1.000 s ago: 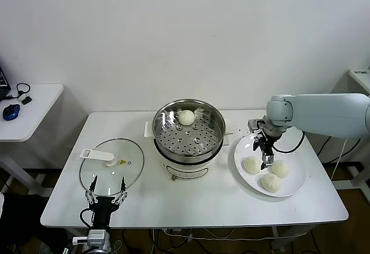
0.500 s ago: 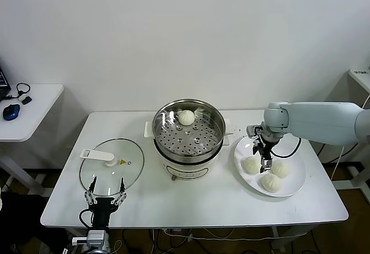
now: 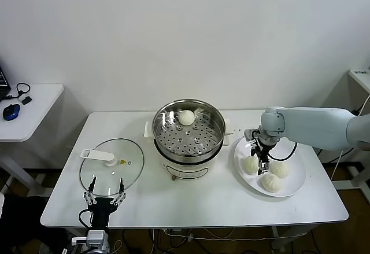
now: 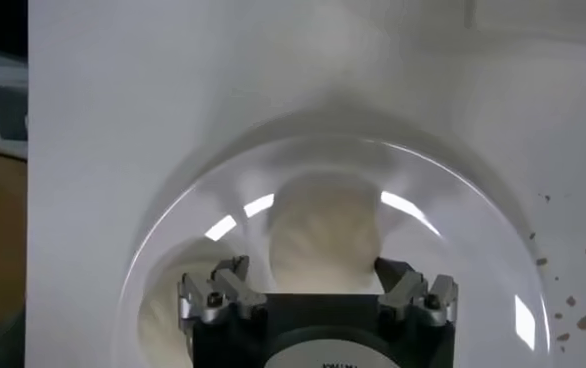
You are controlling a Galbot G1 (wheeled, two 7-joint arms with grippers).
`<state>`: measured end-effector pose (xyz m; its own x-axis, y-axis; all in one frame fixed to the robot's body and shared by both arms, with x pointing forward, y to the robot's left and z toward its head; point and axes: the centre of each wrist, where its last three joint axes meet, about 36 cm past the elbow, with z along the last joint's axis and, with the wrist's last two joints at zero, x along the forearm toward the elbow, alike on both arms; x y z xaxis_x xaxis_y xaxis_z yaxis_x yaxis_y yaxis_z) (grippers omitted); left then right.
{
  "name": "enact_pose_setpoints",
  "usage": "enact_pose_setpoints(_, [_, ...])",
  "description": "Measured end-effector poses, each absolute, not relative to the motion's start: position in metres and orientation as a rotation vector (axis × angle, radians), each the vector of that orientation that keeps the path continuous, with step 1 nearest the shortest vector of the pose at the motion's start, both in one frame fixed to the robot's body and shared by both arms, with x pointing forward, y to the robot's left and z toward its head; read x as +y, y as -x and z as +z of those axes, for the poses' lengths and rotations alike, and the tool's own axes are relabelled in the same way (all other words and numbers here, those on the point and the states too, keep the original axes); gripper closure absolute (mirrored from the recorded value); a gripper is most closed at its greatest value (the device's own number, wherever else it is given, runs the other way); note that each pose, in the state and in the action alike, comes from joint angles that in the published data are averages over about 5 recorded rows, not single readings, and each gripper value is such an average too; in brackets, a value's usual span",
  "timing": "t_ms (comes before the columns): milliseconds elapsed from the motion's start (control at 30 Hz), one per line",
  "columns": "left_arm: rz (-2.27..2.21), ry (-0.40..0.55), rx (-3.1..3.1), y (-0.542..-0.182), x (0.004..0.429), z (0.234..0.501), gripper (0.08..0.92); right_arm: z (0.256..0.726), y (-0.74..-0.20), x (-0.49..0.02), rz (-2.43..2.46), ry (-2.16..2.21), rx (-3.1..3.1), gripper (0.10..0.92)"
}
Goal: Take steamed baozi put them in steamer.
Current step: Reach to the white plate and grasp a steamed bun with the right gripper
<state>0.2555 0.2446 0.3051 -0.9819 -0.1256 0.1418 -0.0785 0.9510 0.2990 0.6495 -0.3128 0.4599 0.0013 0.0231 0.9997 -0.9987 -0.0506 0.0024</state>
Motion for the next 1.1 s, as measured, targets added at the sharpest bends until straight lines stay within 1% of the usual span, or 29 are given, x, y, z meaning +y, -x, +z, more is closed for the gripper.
enact_pose_setpoints(600, [-0.44,-0.157,-2.949,-0.2561,0.2443,0.3044,0.177,0.4591,-0.6542,-0.3098,1.267,-1.247,-1.165,0.204])
enact_pose_setpoints(1100, [-0.442,-0.155,-2.949,-0.2562,0.2445,0.3044,0.177,0.4584,-0.6532,-0.3073,1.276,-1.261,-1.135,0.312])
